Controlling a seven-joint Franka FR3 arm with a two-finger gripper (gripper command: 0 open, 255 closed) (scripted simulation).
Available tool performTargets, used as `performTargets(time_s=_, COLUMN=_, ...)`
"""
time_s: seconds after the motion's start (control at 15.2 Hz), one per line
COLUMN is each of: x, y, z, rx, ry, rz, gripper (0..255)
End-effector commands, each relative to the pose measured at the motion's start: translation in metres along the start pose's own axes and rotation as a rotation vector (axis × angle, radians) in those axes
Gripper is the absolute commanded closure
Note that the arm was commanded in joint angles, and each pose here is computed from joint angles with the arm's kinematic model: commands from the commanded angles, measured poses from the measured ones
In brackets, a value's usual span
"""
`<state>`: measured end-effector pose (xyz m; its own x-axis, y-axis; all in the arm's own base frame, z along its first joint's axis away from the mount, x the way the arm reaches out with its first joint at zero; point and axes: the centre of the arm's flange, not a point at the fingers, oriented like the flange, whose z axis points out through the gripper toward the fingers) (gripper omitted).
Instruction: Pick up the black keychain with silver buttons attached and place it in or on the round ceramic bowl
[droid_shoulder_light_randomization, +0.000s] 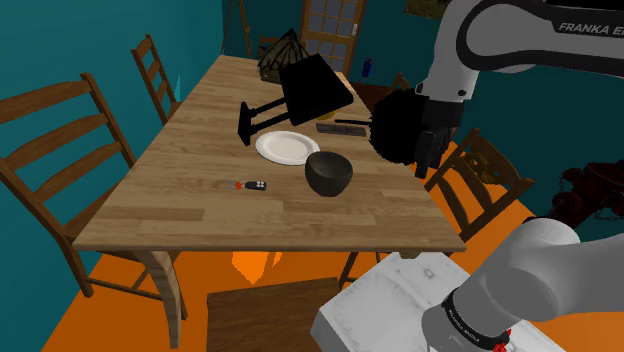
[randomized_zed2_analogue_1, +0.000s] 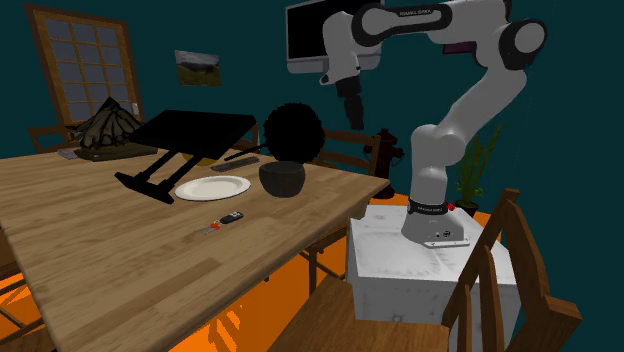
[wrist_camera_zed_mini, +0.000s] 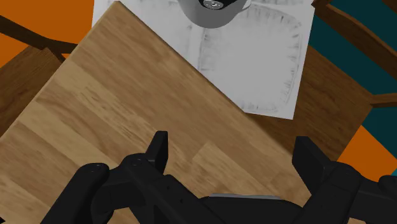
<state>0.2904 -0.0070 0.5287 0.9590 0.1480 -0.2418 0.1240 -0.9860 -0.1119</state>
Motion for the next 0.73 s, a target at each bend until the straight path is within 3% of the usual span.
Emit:
performTargets(time_s=0.0, x=0.0, y=0.0, z=0.0, rx=0.0, ry=0.0, rz=0.0, gripper=0)
performTargets(time_s=0.66, x=0.119, y=-0.037, z=0.027, rx=-0.056, ry=0.042, rz=-0.171, gripper=0)
